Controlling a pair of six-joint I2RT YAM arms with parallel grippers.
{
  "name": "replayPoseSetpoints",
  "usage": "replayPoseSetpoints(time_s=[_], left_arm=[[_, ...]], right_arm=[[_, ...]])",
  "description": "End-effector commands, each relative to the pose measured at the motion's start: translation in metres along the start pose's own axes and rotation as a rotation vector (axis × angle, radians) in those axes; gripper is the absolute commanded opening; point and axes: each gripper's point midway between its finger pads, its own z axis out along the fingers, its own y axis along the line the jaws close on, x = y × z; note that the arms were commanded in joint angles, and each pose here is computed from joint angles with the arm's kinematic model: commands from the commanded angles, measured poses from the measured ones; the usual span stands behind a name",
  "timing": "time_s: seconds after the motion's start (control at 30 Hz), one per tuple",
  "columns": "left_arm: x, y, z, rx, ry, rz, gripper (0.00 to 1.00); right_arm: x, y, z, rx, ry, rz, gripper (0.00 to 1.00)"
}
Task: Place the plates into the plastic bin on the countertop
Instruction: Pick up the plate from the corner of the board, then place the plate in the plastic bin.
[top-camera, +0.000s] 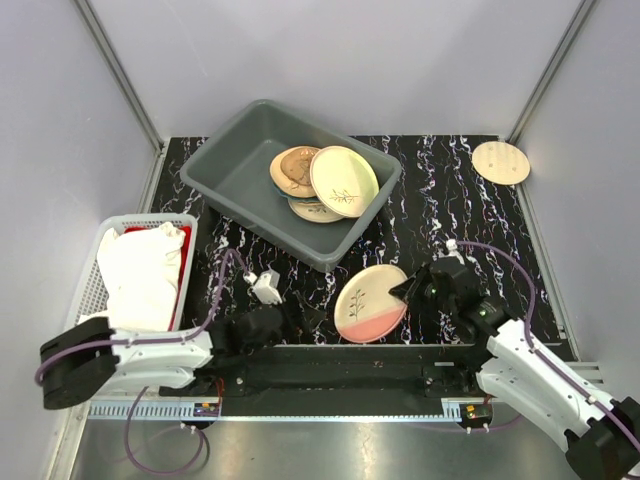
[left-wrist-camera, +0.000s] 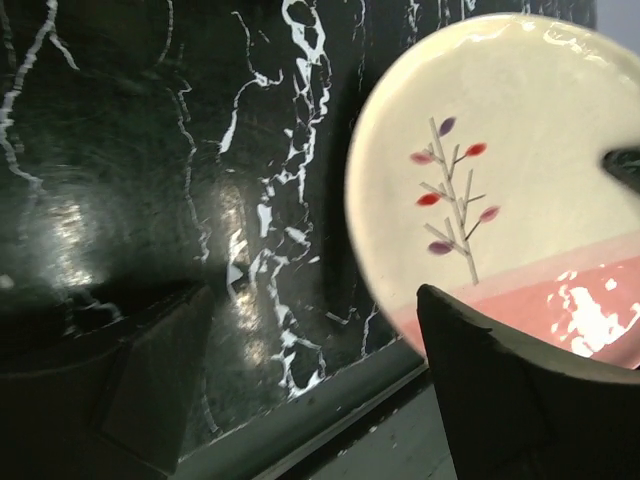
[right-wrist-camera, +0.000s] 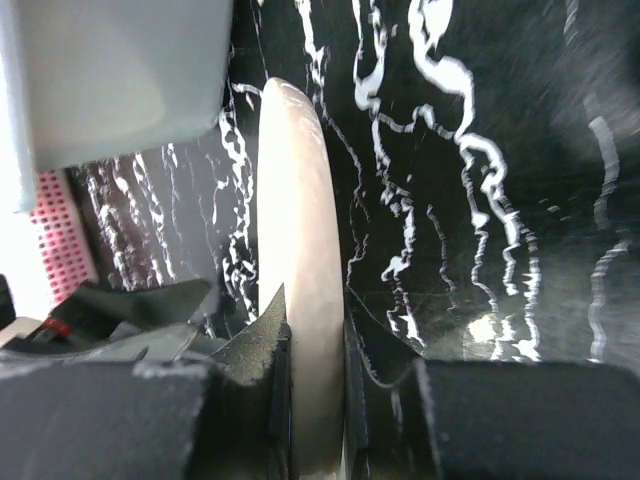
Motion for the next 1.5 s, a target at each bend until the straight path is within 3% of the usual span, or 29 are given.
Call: replayPoseSetpoints(time_s=[0.0, 0.1, 0.3, 0.33, 0.47, 0.5, 0.57, 0.67, 0.8, 1.0, 1.23, 1.47], left_arm=[[-0.015, 0.001, -0.019, -0.035, -0.01, 0.134, 0.93], [-0.037, -0.009, -0.037, -0.03, -0.051, 0.198, 0.99], [-0.096, -0.045, -0.074, 0.016, -0.116, 0.388, 0.99], [-0.12, -0.053, -0.079, 0.011, -0.153, 0.384, 0.99], [-0.16, -0.077, -0.079, 0.096, -0.1, 0.445, 0.99], [-0.191, -0.076, -0.082, 0.069, -0.156, 0.45, 0.99], [-0.206, -0.075, -0.077, 0.072, -0.137, 0.455, 0.99], [-0.244, -0.068, -0.082, 0.037, -0.2, 0.477, 0.99], [-0.277, -0.036, -0.083, -0.062, -0.263, 0.494, 0.99], [-0.285, -0.026, -0.086, -0.052, -0.283, 0.445, 0.99], [-0.286, -0.018, -0.09, -0.104, -0.292, 0.457, 0.99], [-0.287, -0.017, -0.09, -0.11, -0.288, 0.461, 0.99]], right_arm=[[-0.053, 0.051, -0.035, -0.07, -0.175, -0.093, 0.0], [-0.079, 0.063, -0.063, -0.024, -0.254, -0.167, 0.0], [-0.129, 0.114, -0.138, -0.074, -0.421, -0.241, 0.0], [-0.135, 0.12, -0.145, -0.079, -0.444, -0.248, 0.0], [-0.161, 0.16, -0.151, -0.107, -0.484, -0.334, 0.0], [-0.167, 0.177, -0.157, -0.144, -0.498, -0.347, 0.0], [-0.179, 0.197, -0.139, -0.156, -0.502, -0.381, 0.0], [-0.2, 0.221, -0.113, -0.151, -0.517, -0.403, 0.0], [-0.228, 0.255, -0.079, -0.325, -0.456, -0.343, 0.0], [-0.282, 0.277, -0.03, -0.454, -0.448, -0.253, 0.0], [-0.322, 0.269, 0.039, -0.597, -0.4, -0.064, 0.0], [-0.309, 0.259, 0.098, -0.7, -0.214, 0.055, 0.0]])
